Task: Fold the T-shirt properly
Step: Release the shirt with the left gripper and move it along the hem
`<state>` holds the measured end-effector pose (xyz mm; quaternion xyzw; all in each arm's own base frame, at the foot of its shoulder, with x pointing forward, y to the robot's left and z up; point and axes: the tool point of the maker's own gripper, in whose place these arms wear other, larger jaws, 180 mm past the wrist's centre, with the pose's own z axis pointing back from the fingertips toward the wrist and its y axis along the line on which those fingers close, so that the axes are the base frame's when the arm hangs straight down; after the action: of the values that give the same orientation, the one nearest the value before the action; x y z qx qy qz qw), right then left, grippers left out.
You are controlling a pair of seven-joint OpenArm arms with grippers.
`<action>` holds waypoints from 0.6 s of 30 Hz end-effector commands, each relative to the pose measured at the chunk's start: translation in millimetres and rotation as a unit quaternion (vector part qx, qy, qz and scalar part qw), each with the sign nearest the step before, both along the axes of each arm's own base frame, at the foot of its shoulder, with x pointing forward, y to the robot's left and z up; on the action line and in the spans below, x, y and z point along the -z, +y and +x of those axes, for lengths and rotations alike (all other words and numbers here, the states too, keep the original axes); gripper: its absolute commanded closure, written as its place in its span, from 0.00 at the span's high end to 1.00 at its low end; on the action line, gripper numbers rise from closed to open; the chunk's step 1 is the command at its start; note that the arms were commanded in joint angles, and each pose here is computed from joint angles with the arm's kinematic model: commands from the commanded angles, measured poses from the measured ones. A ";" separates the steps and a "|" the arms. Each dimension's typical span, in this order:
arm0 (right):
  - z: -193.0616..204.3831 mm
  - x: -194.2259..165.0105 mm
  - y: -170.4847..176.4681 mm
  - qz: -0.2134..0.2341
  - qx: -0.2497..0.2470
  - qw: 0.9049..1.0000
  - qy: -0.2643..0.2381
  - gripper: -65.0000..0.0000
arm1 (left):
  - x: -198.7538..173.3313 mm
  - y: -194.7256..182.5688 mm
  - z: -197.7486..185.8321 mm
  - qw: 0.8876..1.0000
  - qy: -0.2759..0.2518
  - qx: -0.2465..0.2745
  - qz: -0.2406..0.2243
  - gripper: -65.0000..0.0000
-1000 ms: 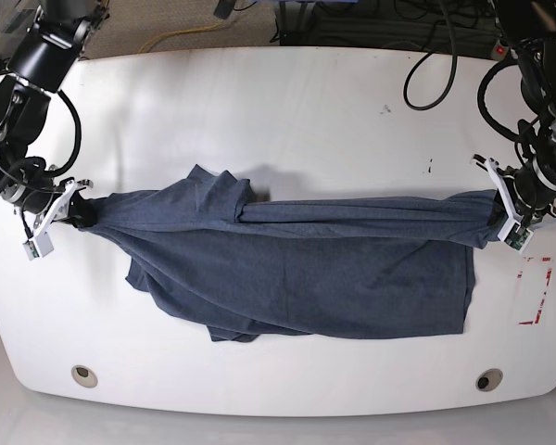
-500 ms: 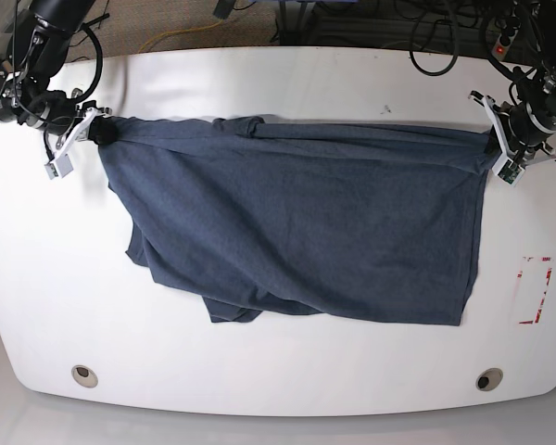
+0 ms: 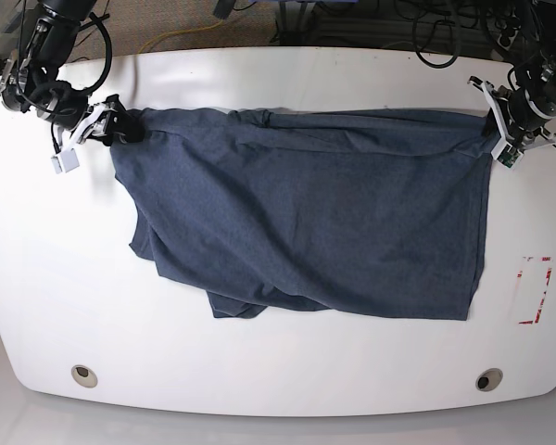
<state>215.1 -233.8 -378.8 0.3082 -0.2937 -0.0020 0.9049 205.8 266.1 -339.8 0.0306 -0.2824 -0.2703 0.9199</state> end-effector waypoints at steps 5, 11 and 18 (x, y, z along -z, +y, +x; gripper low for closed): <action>2.6 -18.0 -7.2 0.021 0.016 0.999 -0.033 0.72 | -12.1 7.6 7.1 1.000 -0.022 -0.003 0.008 0.12; -13.7 -3.2 -17.8 0.047 0.070 0.996 -0.014 0.72 | -14.1 10.8 7.9 1.000 -0.025 -0.007 0.010 0.12; -17.7 17.8 -16.4 0.090 0.107 0.990 0.009 0.71 | -14.2 10.5 8.3 1.000 -0.026 -0.007 0.009 0.12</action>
<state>186.7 -250.3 -403.8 0.3508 -0.2964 -0.1290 0.8789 208.3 275.2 -334.7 0.0424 -0.2884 -0.2617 0.9201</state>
